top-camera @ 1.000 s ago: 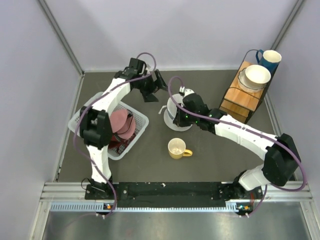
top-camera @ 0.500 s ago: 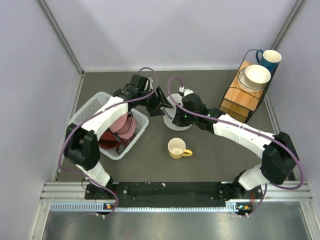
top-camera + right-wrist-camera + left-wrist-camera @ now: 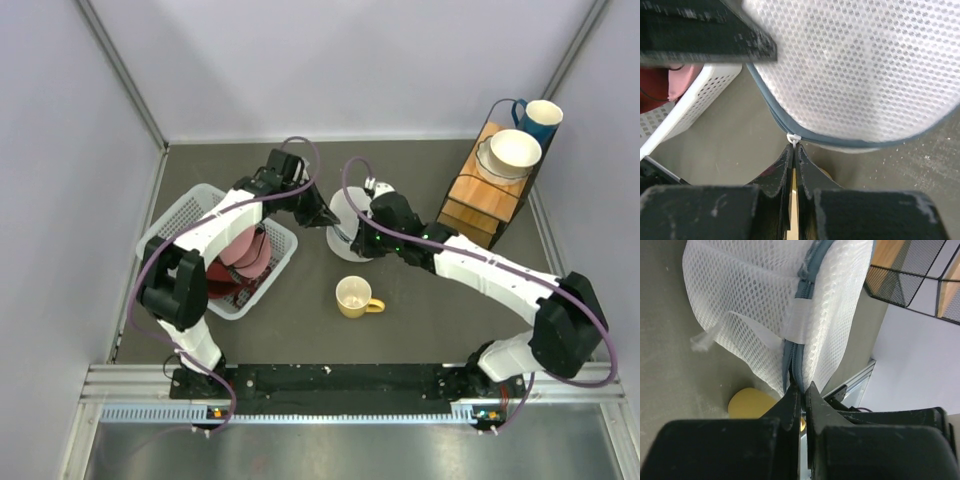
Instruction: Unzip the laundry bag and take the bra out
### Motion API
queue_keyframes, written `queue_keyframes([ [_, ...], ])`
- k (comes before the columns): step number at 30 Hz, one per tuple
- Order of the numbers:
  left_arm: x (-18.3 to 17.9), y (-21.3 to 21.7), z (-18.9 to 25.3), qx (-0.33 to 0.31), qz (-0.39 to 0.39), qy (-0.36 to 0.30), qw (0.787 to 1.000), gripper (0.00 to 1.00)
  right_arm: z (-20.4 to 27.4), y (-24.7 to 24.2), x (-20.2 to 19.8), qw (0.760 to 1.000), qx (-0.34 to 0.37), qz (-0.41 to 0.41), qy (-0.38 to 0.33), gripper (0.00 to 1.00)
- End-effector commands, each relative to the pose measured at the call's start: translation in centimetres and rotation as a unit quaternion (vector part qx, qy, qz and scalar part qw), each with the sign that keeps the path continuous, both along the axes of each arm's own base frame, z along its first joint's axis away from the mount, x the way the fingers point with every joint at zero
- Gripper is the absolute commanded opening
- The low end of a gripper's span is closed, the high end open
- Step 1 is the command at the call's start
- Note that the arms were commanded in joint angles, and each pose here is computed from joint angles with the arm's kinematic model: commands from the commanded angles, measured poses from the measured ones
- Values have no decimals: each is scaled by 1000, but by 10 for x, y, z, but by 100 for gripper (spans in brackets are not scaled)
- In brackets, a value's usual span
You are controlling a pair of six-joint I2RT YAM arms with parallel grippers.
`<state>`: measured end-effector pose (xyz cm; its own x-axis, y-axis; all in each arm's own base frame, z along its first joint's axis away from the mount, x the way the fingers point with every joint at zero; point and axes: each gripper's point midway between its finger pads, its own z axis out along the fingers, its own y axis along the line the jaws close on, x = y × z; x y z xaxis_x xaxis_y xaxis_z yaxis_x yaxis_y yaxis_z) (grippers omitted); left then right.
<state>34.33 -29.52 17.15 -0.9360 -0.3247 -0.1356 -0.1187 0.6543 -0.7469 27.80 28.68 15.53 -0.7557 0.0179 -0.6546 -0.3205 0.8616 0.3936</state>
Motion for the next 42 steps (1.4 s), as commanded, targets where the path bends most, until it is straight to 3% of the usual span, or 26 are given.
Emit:
queue_keyframes([
  [1,41,27,28,14,1,-63,998,0,10,-27,0,1000,-7,-16,-17,0],
  [8,76,39,35,38,0,-93,995,0,5,-44,-2,999,-27,-10,-13,0],
  [9,81,37,20,47,-7,-74,996,6,7,-39,-2,1000,-21,-8,-10,0],
  [11,88,30,39,55,-28,-93,994,27,18,-28,-2,1000,-11,-1,-18,0],
  [12,79,28,39,69,-38,-82,994,52,21,-25,0,1000,-5,-6,-18,0],
  [15,61,30,68,76,-37,-118,989,82,28,-19,4,1000,8,-13,-22,0],
  [16,55,33,73,72,-27,-117,990,88,29,-18,5,1000,10,-15,-23,0],
  [17,43,38,54,78,-20,-92,992,89,31,-18,7,999,11,-17,-25,0],
  [19,29,37,74,34,2,-111,993,89,32,-17,8,999,13,-19,-27,0],
  [24,-14,21,49,-1,-10,-69,998,85,29,-15,11,1000,9,-17,-25,0],
  [31,-32,-15,28,-22,-37,-31,999,83,23,-13,9,1000,7,-12,-17,0],
  [38,-41,8,36,-4,18,-44,999,79,18,-15,7,1000,4,-16,-12,0],
  [42,-53,30,43,10,67,-61,996,67,17,-16,7,1000,4,-16,-12,0],
])
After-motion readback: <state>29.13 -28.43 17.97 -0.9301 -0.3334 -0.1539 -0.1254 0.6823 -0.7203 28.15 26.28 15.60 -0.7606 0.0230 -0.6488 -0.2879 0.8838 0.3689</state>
